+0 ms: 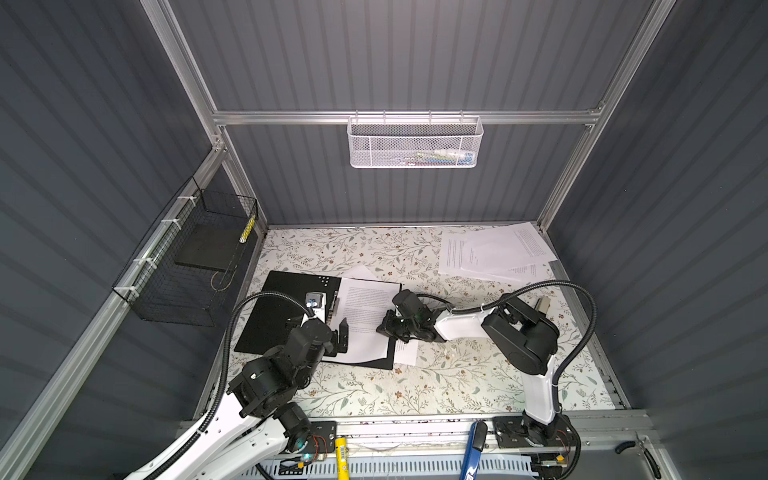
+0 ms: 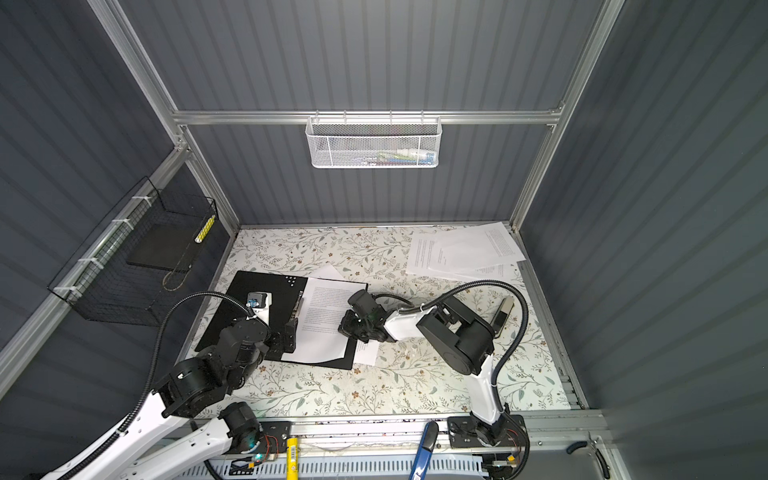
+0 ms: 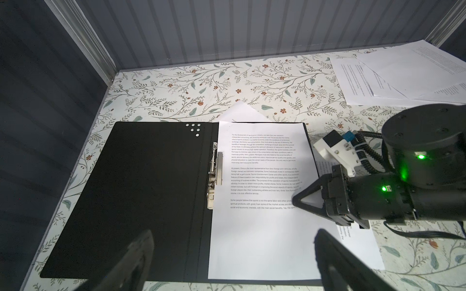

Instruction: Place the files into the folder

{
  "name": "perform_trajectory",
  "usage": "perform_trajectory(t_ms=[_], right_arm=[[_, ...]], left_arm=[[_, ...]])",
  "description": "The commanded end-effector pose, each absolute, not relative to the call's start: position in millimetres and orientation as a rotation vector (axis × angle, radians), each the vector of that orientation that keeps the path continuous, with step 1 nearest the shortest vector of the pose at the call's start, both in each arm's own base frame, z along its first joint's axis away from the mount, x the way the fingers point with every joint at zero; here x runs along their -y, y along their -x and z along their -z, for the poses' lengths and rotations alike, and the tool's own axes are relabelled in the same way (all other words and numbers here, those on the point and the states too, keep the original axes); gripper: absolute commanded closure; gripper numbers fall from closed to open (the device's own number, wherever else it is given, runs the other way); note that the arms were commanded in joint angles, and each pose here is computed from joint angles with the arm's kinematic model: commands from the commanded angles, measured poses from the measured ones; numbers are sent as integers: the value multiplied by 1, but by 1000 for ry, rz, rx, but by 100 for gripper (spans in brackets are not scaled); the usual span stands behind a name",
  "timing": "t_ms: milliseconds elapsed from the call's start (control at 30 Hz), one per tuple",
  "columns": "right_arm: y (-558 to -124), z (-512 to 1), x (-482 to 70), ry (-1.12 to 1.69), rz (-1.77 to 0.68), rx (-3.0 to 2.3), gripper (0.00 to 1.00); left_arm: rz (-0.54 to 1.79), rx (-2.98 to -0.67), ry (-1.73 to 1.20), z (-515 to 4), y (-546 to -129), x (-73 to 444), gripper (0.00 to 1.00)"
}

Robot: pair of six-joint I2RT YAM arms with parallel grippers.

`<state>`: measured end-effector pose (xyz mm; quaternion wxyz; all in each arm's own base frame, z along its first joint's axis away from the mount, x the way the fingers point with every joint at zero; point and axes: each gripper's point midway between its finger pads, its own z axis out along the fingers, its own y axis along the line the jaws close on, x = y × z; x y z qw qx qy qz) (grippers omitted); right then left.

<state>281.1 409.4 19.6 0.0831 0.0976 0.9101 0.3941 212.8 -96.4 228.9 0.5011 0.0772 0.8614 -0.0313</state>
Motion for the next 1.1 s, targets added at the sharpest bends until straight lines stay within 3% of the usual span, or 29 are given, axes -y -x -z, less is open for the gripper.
perform_trajectory(t_ms=[0, 200, 433, 1067], right_arm=[[-275, -10, -403, -315, -1097, -2761, 100], [-276, -10, -404, -310, -1097, -2760, 100], [-276, -16, -405, -278, -1095, -2746, 73], [-263, -31, -396, -226, -1017, -2732, 43]], left_arm=[[71, -2074, -198, -230, -212, 95, 0], [75, -2072, -195, -231, -212, 94, 0], [74, -2071, -195, -231, -212, 94, 0], [80, -2071, -193, -231, -212, 94, 0]])
